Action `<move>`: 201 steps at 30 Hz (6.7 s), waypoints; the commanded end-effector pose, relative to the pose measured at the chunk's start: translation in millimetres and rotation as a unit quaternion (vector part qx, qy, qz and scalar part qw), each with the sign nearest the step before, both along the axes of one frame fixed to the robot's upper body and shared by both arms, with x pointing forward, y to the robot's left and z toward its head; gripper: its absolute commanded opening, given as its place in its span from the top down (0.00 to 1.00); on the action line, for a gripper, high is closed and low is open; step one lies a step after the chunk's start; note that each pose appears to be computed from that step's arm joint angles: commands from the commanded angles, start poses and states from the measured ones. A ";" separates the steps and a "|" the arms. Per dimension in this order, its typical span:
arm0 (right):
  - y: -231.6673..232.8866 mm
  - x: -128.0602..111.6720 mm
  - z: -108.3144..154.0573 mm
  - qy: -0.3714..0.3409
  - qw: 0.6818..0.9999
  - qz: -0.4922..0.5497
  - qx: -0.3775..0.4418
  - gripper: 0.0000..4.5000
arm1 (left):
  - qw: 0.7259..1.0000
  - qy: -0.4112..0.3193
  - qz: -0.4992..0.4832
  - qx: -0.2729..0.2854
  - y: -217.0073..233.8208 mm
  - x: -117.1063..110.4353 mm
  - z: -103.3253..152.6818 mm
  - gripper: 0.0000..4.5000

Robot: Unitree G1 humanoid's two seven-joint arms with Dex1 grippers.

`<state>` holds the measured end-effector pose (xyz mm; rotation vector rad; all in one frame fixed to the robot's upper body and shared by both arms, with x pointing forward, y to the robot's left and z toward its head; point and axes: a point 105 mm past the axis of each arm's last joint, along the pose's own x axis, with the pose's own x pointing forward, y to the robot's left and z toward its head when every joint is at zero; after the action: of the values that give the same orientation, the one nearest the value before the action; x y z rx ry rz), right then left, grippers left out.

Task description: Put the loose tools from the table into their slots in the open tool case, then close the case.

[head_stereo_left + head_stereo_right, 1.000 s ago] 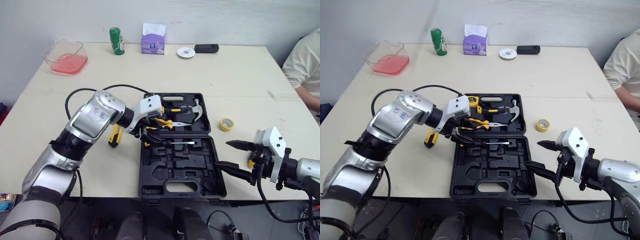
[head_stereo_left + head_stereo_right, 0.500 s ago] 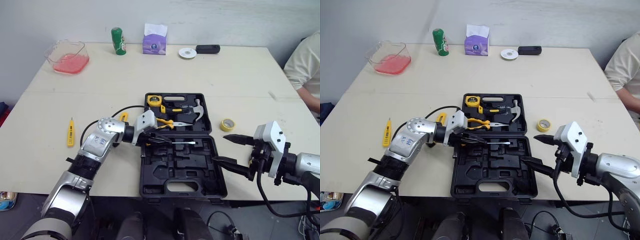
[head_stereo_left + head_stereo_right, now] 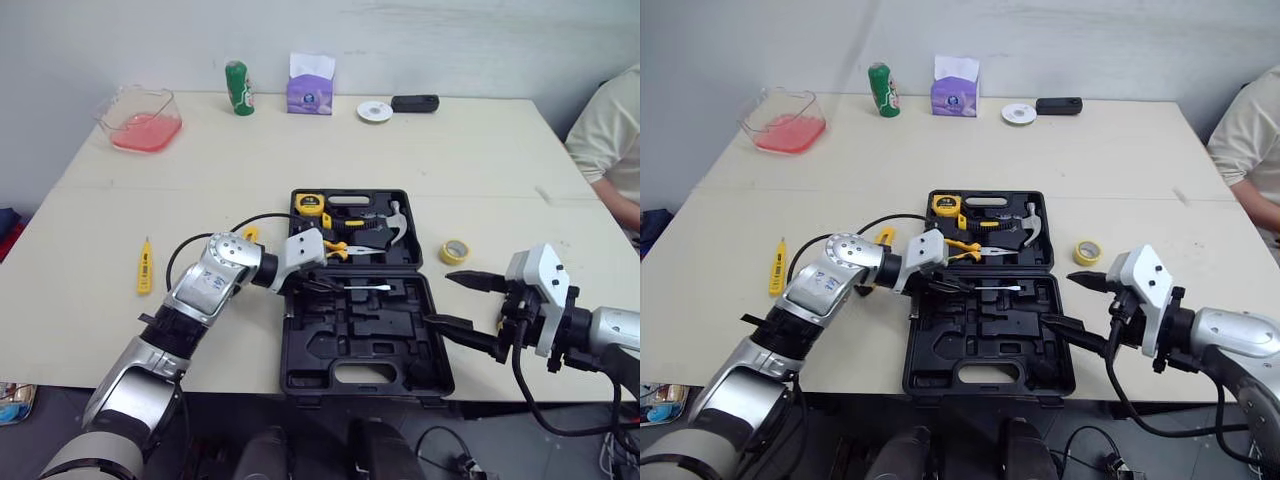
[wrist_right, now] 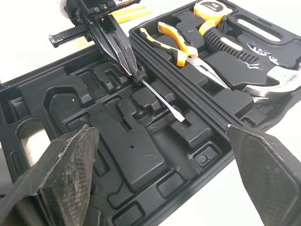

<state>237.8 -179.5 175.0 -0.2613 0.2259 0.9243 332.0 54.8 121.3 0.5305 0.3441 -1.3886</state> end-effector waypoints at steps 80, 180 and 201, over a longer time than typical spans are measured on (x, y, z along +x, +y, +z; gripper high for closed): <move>-208.3 -27.6 16.0 -0.010 0.936 -0.351 -0.038 0.00 | 0.795 -0.050 0.583 -0.159 341.4 -109.3 42.1 0.02; 77.7 67.2 -8.1 -0.029 0.979 0.201 -0.008 0.43 | 0.993 -0.005 -0.006 -0.116 73.0 -78.1 68.7 0.00; 55.7 52.8 -110.1 0.111 0.965 0.144 -0.189 0.99 | 0.992 -0.011 -0.011 -0.124 61.4 -67.3 70.0 0.00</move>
<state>300.2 -103.3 112.4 -0.5592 0.3662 1.2636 263.7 117.9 186.0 0.3249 0.1774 -1.4211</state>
